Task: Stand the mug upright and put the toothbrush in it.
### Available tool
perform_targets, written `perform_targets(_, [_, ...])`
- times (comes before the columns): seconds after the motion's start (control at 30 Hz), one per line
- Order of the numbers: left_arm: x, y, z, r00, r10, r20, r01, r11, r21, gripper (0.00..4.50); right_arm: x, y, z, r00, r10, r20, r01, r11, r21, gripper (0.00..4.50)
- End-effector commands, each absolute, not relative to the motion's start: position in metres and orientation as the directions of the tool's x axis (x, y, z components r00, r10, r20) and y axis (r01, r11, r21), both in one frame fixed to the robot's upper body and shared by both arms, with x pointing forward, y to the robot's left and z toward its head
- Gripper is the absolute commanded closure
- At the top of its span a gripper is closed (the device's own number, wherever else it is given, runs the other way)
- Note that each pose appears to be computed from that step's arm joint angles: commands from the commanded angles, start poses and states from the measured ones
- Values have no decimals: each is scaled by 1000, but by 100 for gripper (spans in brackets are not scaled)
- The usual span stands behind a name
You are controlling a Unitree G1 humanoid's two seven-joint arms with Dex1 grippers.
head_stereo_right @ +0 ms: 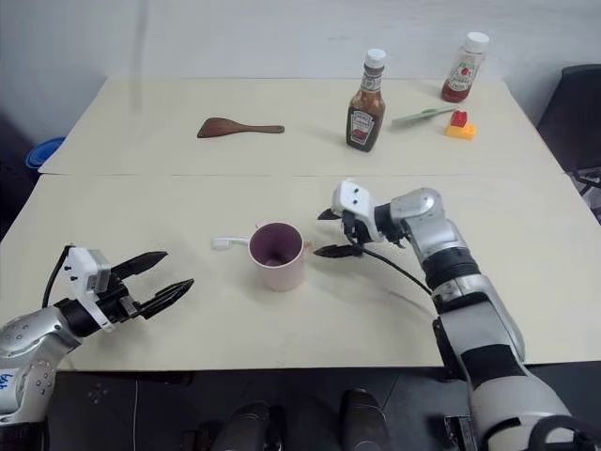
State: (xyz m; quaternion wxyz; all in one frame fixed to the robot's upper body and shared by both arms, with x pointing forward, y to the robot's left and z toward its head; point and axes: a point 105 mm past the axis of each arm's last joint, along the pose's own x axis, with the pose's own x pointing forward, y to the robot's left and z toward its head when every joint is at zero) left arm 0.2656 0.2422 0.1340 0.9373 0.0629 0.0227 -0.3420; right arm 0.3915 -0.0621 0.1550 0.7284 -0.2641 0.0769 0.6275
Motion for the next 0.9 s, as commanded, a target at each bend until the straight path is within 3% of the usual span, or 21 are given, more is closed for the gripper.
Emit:
perform_targets(0.03, [263,241,145,769,-637,-52,637,758,137,0,394,-35,162,173,862,-476,-947,14,-320,13])
perform_targets(0.27, [262,239,145,767,-640,-48,640,756,135,0,394,-9,153,141,821,-554,-955,-35,-295,13])
perform_targets(0.43, [261,238,146,767,-640,-44,639,757,136,0,400,-5,147,180,780,-599,-956,-4,-292,138])
perform_targets(0.7, [254,225,149,718,-695,-28,693,712,117,0,401,-7,149,183,769,-613,-958,-2,-288,419])
perform_targets(0.9, [249,206,167,646,-763,33,755,645,120,0,409,-34,184,235,907,-349,-951,140,-275,428])
